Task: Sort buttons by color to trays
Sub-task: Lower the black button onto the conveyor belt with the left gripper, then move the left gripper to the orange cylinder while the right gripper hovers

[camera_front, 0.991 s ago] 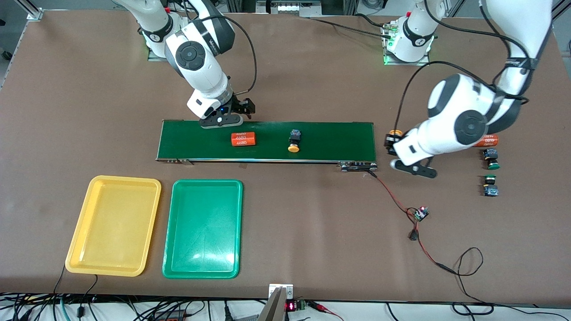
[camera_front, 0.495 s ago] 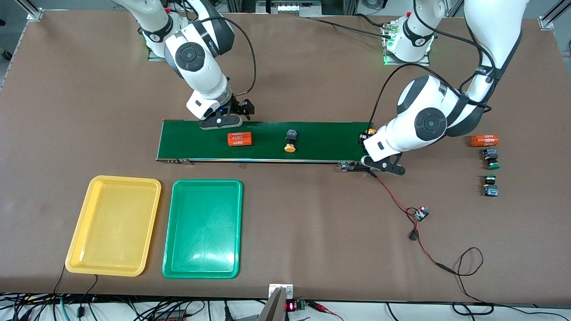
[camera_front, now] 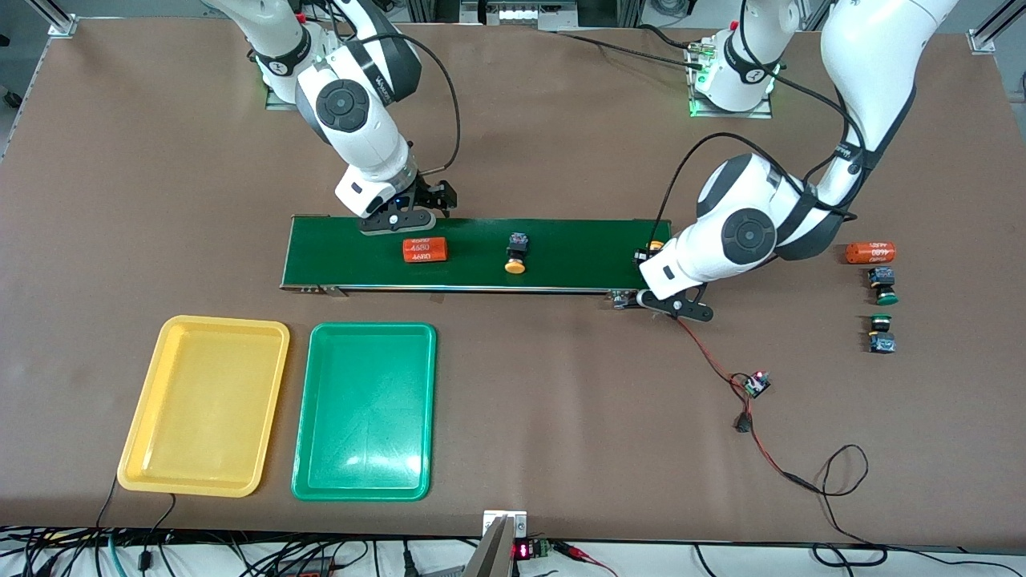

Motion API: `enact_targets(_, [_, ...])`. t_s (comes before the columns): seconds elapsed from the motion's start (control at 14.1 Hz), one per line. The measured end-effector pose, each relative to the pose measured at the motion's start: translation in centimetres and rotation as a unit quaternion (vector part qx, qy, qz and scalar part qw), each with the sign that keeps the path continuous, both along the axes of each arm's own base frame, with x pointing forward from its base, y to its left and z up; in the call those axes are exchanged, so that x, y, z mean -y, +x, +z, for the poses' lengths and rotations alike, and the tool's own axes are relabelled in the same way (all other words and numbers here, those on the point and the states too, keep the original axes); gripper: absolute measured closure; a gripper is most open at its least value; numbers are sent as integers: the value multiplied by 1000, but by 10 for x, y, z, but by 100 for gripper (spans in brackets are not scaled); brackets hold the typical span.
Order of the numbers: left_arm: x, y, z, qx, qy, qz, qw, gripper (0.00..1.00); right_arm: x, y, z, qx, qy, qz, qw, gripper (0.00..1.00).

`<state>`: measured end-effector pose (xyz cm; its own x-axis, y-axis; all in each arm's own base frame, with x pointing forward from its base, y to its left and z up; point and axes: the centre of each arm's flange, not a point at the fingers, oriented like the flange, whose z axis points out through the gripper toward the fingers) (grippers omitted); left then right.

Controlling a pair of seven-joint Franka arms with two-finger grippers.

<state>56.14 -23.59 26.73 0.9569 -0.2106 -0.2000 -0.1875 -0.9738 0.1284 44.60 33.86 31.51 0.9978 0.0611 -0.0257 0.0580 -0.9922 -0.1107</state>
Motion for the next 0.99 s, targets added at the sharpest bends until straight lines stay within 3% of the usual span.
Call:
enact_targets(0.57, [-3, 0, -15, -10, 3, 10, 1000, 59, -2, 0, 1, 0, 1, -11, 1000, 0])
enact_targets(0.71, [-9, 3, -16, -9, 5, 15, 1000, 48, -4, 0, 2, 0, 1, -12, 1000, 0])
enact_targets(0.99, [-12, 16, 17, -9, 19, 25, 999, 9, -6, 2, 6, 4, 4, -13, 1000, 0])
